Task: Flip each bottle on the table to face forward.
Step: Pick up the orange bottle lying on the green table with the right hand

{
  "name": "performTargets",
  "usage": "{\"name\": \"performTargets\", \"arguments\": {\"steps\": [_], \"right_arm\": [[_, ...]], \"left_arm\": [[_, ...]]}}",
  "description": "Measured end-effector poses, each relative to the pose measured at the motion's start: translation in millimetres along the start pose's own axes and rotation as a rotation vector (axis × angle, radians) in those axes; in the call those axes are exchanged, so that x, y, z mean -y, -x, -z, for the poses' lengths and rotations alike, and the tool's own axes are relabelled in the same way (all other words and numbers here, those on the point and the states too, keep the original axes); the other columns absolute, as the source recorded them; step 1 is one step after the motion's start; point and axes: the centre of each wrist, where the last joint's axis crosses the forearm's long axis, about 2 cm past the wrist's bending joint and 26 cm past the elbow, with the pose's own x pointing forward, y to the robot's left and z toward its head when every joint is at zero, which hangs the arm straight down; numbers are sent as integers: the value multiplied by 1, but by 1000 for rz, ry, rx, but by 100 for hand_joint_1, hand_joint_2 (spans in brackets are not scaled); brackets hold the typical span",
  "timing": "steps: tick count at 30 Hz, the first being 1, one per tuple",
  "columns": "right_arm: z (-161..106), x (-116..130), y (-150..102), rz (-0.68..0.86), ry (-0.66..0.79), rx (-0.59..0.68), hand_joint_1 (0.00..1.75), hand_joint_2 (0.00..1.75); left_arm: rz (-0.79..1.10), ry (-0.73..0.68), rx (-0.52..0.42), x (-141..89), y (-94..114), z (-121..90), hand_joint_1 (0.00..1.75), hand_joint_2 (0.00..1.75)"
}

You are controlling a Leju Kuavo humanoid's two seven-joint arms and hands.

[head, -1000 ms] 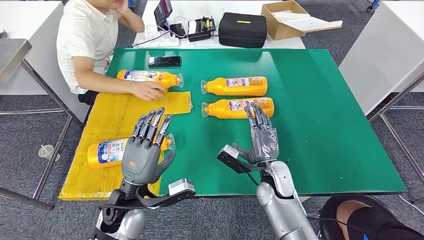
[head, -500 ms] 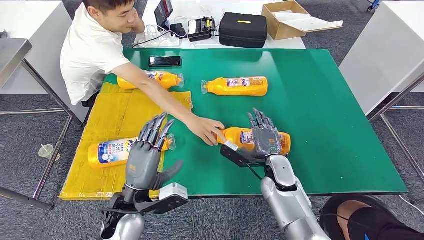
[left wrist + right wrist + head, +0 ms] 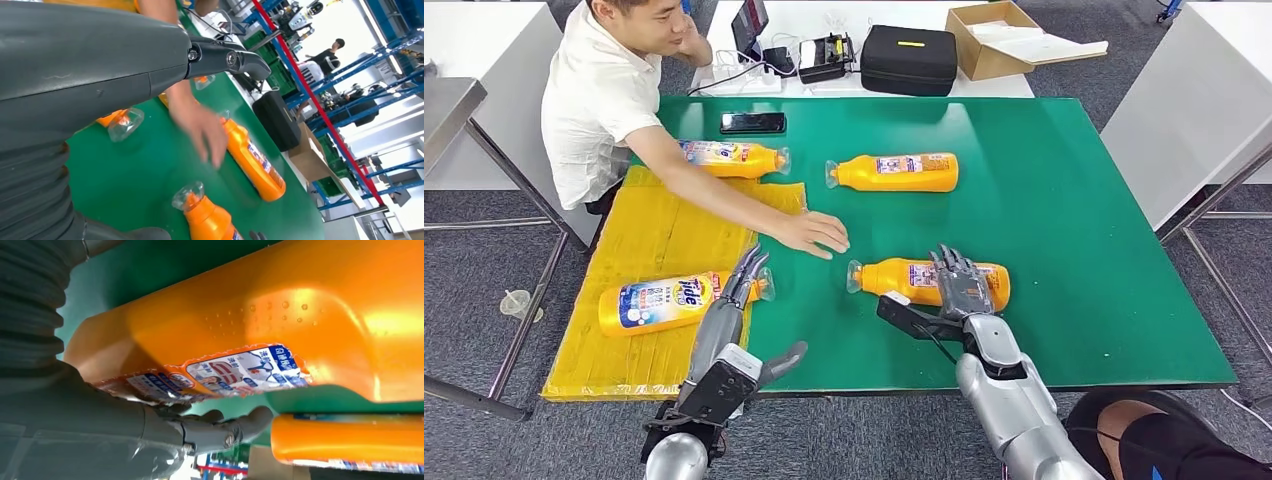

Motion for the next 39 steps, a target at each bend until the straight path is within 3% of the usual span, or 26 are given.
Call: {"name": "performTargets", "arguments": {"steps": [11,23,39], "right_arm": [[-10,-3,11,-73,-66,12,0,175],[-11,2,29,-229,-71,-86,0,175],[-5,9,42,-210,-105,-87,0,175]], "left_arm": [[-19,-19,-16,-3,-1,-5,0,175],[-27,-35,-13,-5,-4,-8,0,175],[-45,-41,-6,-5,-4,-8,0,175]]}}
